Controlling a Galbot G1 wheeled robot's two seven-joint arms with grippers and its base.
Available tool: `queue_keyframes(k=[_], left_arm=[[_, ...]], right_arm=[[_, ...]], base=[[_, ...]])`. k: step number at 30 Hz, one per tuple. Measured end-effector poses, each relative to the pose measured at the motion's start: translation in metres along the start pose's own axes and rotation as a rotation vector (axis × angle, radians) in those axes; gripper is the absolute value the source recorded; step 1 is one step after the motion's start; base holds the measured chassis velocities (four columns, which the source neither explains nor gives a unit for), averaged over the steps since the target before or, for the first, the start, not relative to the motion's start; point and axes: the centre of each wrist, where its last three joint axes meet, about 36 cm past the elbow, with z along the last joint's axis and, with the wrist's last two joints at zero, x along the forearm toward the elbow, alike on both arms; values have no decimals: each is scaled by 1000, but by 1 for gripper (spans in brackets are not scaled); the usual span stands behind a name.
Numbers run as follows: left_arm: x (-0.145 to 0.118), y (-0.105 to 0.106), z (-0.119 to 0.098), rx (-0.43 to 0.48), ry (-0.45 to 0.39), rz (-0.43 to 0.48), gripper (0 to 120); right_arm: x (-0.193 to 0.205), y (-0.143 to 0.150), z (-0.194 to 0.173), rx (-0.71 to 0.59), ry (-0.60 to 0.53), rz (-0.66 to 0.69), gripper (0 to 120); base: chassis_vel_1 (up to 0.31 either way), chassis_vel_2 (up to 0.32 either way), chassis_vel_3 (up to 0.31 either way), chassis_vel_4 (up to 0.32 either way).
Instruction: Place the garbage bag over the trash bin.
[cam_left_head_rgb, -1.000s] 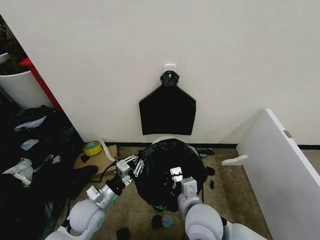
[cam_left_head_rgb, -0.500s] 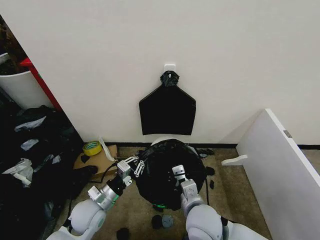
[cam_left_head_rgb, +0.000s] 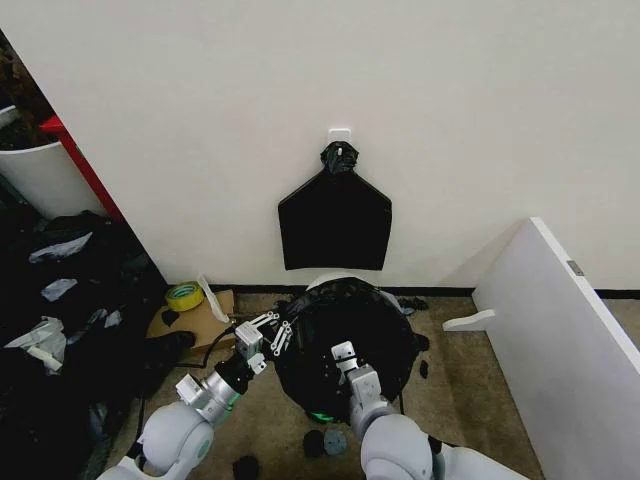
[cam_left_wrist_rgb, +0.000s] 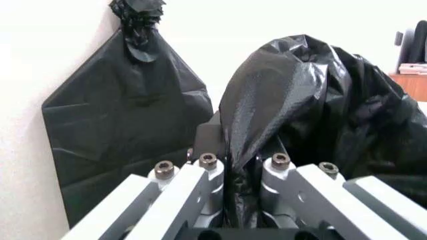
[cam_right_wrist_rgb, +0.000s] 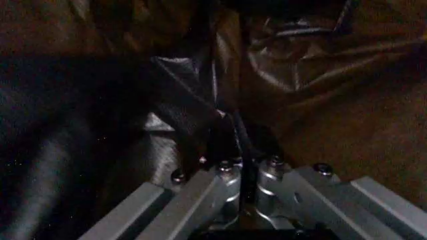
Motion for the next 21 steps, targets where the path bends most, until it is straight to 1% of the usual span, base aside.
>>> queue_keyframes(k=[2, 5, 8, 10, 13, 14, 16, 18, 21], left_arm=[[1, 1, 0, -2, 3, -1, 4], [2, 1, 2, -1, 9, -2, 4], [2, 2, 3, -2, 12, -1, 4], [2, 3, 3, -2, 12, -2, 4], [2, 3, 4, 1, 14, -3, 4], [2, 3, 4, 2, 16, -3, 4], [2, 2, 4, 5, 18, -3, 4], [2, 0, 5, 10, 20, -2, 4], [3, -2, 5, 14, 21, -1, 4]], right_arm=[[-6, -8, 1, 34, -30, 46, 0], [-8, -18, -1, 53, -52, 82, 0], [-6, -22, -4, 48, -73, 85, 0], [-2, -23, -6, 19, -100, 56, 0], [4, -20, -7, -27, -125, 2, 0], [7, -16, -7, -62, -138, -42, 0], [9, -11, -7, -89, -141, -76, 0], [3, -4, -7, -97, -137, -82, 0], [-7, 1, -5, -82, -120, -54, 0]], base=[[0, 0, 0, 0], [0, 0, 0, 0], [0, 0, 0, 0], [0, 0, 0, 0], [0, 0, 0, 0], [0, 0, 0, 0], [0, 0, 0, 0], [0, 0, 0, 0], [0, 0, 0, 0]])
